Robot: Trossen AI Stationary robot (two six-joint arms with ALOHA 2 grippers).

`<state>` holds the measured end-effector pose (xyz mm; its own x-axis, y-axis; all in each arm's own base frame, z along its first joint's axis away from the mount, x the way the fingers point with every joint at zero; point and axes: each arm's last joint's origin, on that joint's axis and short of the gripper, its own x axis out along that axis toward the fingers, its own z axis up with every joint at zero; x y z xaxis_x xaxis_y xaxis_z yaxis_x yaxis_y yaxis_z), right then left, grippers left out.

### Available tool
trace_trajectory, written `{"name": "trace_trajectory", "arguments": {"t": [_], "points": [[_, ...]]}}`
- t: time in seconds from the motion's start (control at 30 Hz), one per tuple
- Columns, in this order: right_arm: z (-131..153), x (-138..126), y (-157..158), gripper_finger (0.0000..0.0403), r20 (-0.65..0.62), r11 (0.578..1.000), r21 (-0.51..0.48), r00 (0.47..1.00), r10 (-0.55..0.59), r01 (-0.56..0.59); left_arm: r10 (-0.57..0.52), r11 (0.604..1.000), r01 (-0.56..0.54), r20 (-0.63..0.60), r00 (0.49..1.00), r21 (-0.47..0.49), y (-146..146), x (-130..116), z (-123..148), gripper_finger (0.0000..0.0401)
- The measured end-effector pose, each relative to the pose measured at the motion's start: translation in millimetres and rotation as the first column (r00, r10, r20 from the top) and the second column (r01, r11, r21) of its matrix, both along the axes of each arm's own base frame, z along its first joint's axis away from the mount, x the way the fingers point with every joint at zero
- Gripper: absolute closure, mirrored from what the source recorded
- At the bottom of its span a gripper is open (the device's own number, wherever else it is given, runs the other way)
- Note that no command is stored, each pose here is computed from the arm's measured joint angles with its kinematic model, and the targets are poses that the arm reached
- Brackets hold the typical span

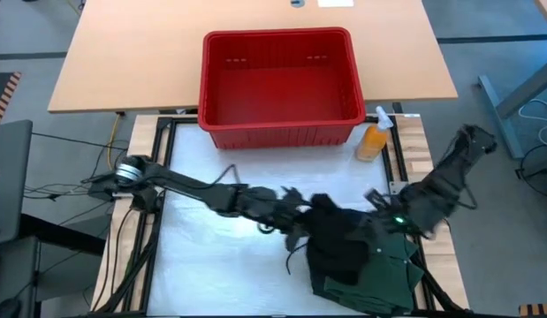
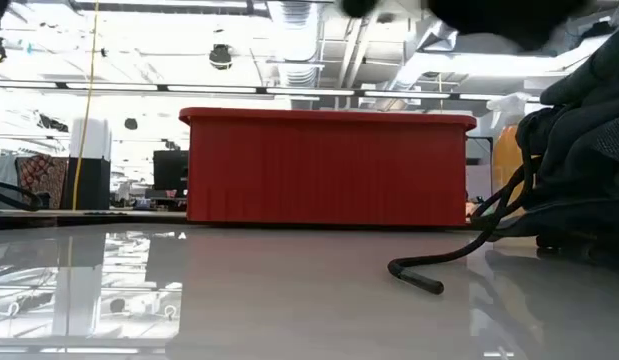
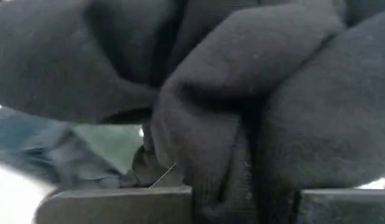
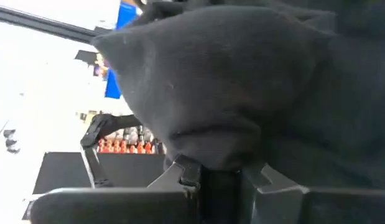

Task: Fold laundry
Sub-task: Stack the folded black shirt on top of the folded green shirt

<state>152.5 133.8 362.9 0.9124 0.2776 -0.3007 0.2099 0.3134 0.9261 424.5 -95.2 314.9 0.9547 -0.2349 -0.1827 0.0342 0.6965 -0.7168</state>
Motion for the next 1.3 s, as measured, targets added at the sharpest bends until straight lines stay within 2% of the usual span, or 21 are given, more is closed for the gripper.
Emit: {"name": "trace_trajectory", "arguments": {"t": [0.13, 0.27, 0.43, 0.57, 0.7, 0.93, 1.17, 1.3], "points": [[-8, -34, 19, 0.0340, -0.069, 0.998, 0.046, 0.997, -0.030, 0.033, -0.144, 0.989, 0.144, -0.024, 0.989, -0.032, -8, 44, -4, 0.0389], [-15, -56, 45, 0.0340, -0.055, 0.990, 0.119, 0.996, -0.067, 0.073, -0.292, 0.954, 0.290, -0.024, 0.956, -0.078, -19, 77, -5, 0.0389], [-28, -69, 77, 0.0340, -0.042, 0.973, 0.194, 0.992, -0.120, 0.126, -0.335, 0.939, 0.328, -0.056, 0.941, -0.104, -24, 99, 1, 0.0389], [-33, -75, 94, 0.0340, 0.000, 0.962, 0.229, 0.988, -0.154, 0.150, -0.342, 0.932, 0.337, -0.014, 0.940, -0.133, -23, 103, 19, 0.0389], [-39, -82, 97, 0.0339, 0.009, 0.974, 0.178, 0.990, -0.143, 0.139, -0.315, 0.936, 0.307, -0.025, 0.949, -0.173, -21, 101, 28, 0.0389], [-53, -97, 89, 0.0336, -0.080, 0.988, 0.103, 0.991, -0.111, 0.119, -0.268, 0.942, 0.224, -0.157, 0.951, -0.248, -23, 101, 10, 0.0389], [-65, -111, 60, 0.0335, -0.242, 0.993, -0.111, 0.968, -0.070, 0.044, -0.214, 0.953, 0.149, -0.241, 0.947, -0.264, -18, 102, -12, 0.0389], [-68, -112, 52, 0.0334, -0.308, 0.983, -0.182, 0.949, -0.064, 0.007, -0.191, 0.963, 0.126, -0.274, 0.943, -0.239, -16, 102, -19, 0.0368]]}}
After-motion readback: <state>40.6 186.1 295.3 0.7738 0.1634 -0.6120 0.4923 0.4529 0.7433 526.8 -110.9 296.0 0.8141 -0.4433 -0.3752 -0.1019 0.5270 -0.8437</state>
